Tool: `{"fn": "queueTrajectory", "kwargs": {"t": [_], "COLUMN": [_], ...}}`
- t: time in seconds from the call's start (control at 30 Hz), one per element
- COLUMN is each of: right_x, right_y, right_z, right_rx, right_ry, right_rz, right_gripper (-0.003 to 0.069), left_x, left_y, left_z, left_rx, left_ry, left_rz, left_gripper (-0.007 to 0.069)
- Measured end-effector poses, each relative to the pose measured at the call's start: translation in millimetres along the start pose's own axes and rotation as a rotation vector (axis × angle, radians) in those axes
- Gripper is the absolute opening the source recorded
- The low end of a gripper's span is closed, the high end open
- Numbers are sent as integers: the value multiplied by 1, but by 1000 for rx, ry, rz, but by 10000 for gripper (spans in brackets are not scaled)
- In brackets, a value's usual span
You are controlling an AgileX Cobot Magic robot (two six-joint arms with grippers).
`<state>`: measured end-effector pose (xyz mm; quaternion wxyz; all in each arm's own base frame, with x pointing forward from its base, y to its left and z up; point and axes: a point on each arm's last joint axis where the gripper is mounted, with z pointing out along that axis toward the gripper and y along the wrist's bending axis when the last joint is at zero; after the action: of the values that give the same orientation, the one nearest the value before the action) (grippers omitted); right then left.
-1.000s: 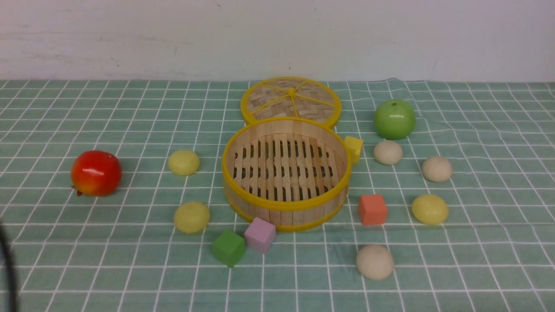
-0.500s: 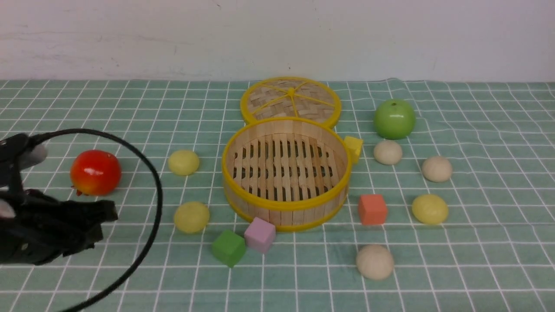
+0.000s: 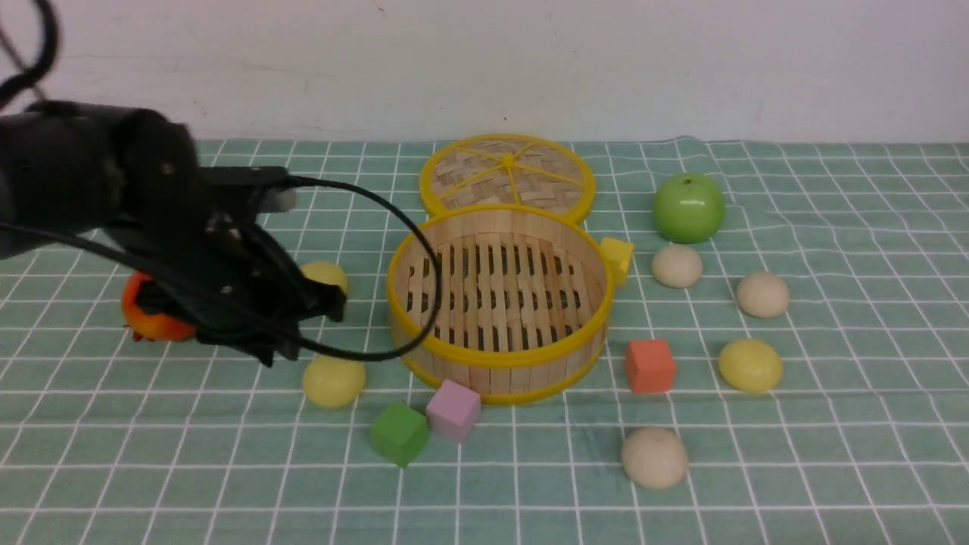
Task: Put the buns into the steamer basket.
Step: Use the left arm to grab a steamed stuffed bun
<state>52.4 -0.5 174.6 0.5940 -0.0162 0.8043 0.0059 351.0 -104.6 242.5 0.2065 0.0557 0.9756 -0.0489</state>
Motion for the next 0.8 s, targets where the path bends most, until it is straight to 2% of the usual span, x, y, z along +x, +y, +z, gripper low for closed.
{"fn": "queueTrajectory", "kwargs": {"t": [0.2,0.43,0.8], "right_x": [0,0,0], "right_y": [0,0,0], "right_z": [0,0,0], "right_rx": [0,0,0], "right_ry": [0,0,0], "right_rz": [0,0,0], "right_gripper": [240,240,240], "left_x": [-24,-28,-26], "left_y": [-24,-23,-22], "left_z": [33,49,63], "left_rx": [-28,-71,-84], "left_ry": [19,61,94], "left_rz": [86,118,126], "left_gripper": [221,232,237]}}
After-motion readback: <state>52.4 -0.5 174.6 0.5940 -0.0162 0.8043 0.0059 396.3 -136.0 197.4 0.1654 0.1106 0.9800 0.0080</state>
